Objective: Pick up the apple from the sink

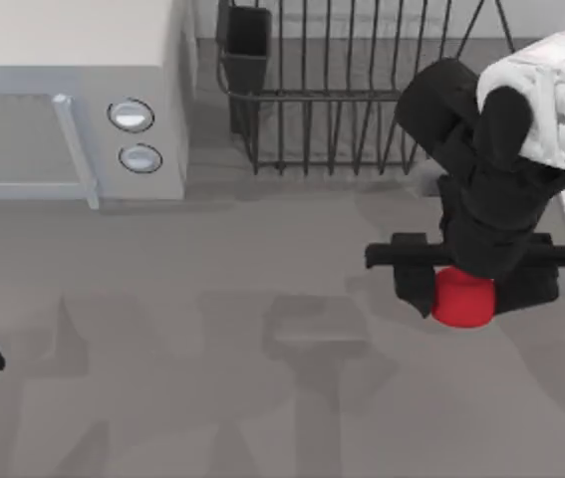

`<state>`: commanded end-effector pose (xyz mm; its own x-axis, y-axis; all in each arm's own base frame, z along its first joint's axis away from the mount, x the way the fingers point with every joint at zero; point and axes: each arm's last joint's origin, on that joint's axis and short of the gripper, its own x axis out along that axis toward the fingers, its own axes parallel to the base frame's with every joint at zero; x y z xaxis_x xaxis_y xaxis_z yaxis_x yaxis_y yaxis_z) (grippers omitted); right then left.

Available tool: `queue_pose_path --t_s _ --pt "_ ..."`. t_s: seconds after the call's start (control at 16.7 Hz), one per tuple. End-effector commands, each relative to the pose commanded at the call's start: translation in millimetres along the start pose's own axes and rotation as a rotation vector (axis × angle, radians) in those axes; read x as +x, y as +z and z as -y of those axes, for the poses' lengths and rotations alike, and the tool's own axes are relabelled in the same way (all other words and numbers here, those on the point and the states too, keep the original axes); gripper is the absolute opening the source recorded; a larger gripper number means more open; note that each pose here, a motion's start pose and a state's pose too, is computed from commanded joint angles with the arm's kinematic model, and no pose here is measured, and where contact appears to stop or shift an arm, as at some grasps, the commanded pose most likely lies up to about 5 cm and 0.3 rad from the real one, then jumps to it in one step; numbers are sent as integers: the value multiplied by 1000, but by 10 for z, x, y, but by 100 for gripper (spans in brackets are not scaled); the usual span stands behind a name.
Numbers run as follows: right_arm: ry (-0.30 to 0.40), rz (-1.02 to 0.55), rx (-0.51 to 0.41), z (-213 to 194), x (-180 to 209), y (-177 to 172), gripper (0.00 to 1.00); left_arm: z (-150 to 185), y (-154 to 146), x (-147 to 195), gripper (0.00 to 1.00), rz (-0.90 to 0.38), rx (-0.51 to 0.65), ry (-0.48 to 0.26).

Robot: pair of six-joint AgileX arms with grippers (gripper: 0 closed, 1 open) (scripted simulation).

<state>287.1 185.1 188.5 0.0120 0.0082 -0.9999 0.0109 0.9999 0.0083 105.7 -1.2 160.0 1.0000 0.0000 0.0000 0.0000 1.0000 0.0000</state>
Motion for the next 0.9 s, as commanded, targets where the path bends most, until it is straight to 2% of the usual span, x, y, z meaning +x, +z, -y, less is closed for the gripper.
queue_pose_path --t_s 0.18,0.42,0.9 --pt "-7 -10 -1 24 255 -46 0 0 0 0 100 0 0 0" --pt "-8 -12 -1 26 284 -52 0 0 0 0 100 0 0 0" --pt "-8 -12 -1 26 284 -52 60 0 0 0 100 0 0 0"
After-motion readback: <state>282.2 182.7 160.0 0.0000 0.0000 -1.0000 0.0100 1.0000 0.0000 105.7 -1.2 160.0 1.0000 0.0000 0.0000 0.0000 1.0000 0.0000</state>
